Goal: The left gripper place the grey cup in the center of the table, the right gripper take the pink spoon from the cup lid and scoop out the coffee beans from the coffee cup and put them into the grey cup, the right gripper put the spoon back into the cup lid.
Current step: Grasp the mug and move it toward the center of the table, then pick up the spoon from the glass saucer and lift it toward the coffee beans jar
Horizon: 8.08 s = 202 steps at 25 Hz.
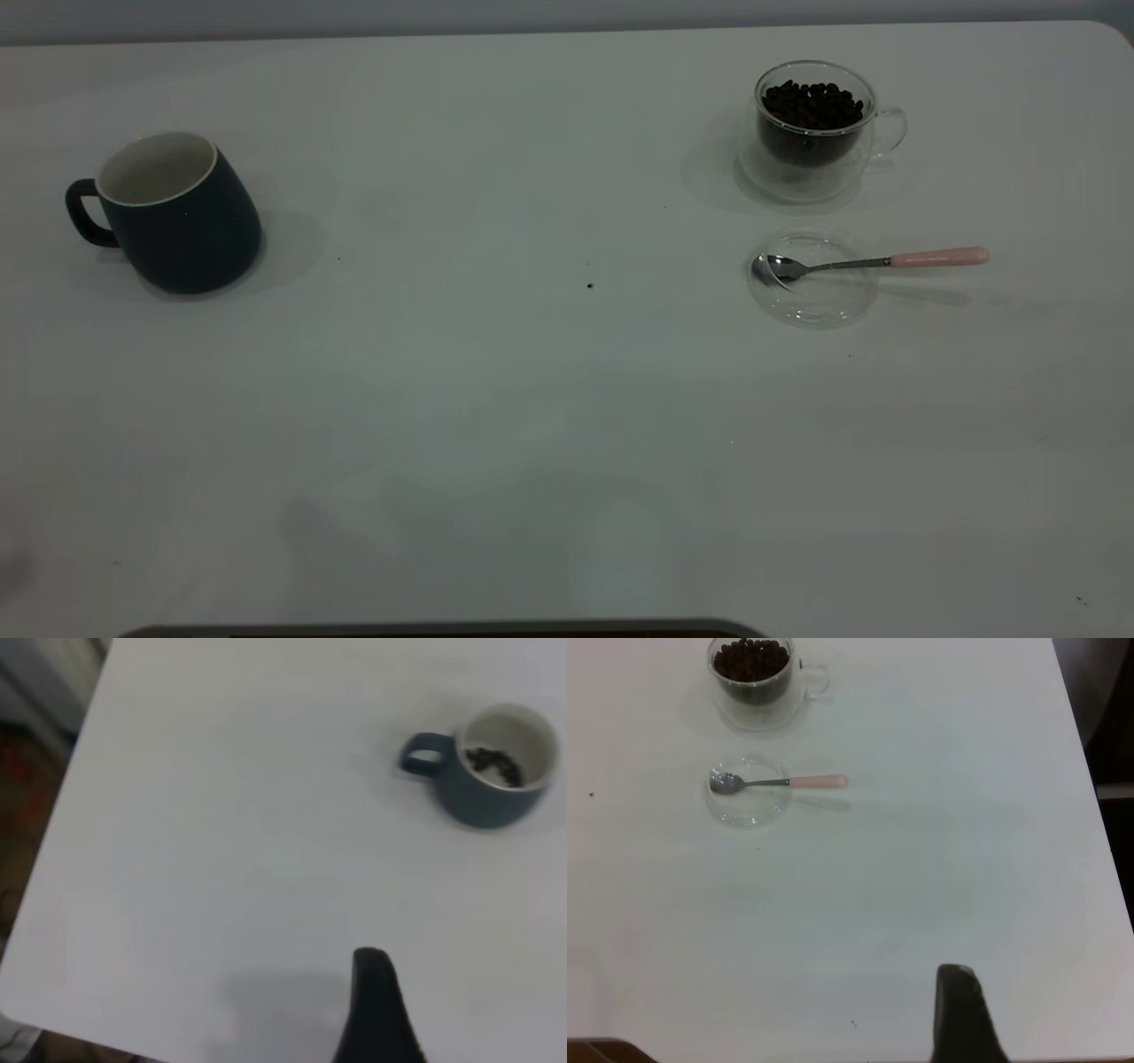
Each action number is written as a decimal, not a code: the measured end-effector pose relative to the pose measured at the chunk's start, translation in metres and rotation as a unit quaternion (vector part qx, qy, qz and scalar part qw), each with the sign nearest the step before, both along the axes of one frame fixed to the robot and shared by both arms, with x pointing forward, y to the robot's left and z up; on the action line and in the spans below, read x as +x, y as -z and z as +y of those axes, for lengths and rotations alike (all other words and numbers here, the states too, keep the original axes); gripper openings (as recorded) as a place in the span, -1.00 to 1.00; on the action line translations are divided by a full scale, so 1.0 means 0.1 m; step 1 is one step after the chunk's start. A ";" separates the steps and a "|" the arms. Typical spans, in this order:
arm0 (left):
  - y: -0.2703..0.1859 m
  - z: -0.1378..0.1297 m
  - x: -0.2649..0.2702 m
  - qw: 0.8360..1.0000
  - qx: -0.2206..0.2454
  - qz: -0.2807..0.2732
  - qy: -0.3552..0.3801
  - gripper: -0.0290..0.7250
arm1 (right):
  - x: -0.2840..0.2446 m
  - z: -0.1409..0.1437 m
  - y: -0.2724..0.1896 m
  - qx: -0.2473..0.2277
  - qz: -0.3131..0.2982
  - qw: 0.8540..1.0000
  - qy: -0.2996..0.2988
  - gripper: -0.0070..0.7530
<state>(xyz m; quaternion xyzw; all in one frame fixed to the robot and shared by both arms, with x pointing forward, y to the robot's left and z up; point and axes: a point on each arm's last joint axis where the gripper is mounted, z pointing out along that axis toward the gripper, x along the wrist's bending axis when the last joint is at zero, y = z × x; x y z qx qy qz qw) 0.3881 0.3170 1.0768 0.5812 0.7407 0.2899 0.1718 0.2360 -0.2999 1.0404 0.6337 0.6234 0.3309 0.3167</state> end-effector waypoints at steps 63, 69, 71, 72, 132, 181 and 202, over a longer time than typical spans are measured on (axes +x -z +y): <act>2.53 -0.48 2.77 0.672 0.164 0.163 0.704 0.41 | 0.00 0.00 0.00 0.000 0.000 1.000 0.000 0.30; 2.54 -0.93 2.79 0.652 0.199 0.130 0.720 0.41 | 0.00 0.00 0.00 0.000 0.000 1.000 0.000 0.30; 2.53 -1.05 2.78 0.644 0.205 0.125 0.726 0.41 | 0.00 0.00 0.00 0.000 0.000 1.000 0.000 0.30; 2.53 -1.09 2.77 0.641 0.206 0.123 0.729 0.41 | 0.00 0.00 0.00 0.000 0.000 1.000 0.000 0.30; -0.48 -0.36 0.01 0.963 -0.019 0.141 0.228 0.41 | 0.00 0.00 0.00 0.000 0.000 1.000 0.000 0.30; 0.44 -0.12 -1.66 0.989 -0.011 -0.108 0.098 0.41 | 0.01 0.00 0.00 0.000 0.004 1.000 -0.015 0.30; 0.44 -0.12 -1.66 0.989 -0.010 -0.107 0.098 0.41 | 0.52 0.13 -0.17 0.083 -0.017 0.996 -0.027 0.33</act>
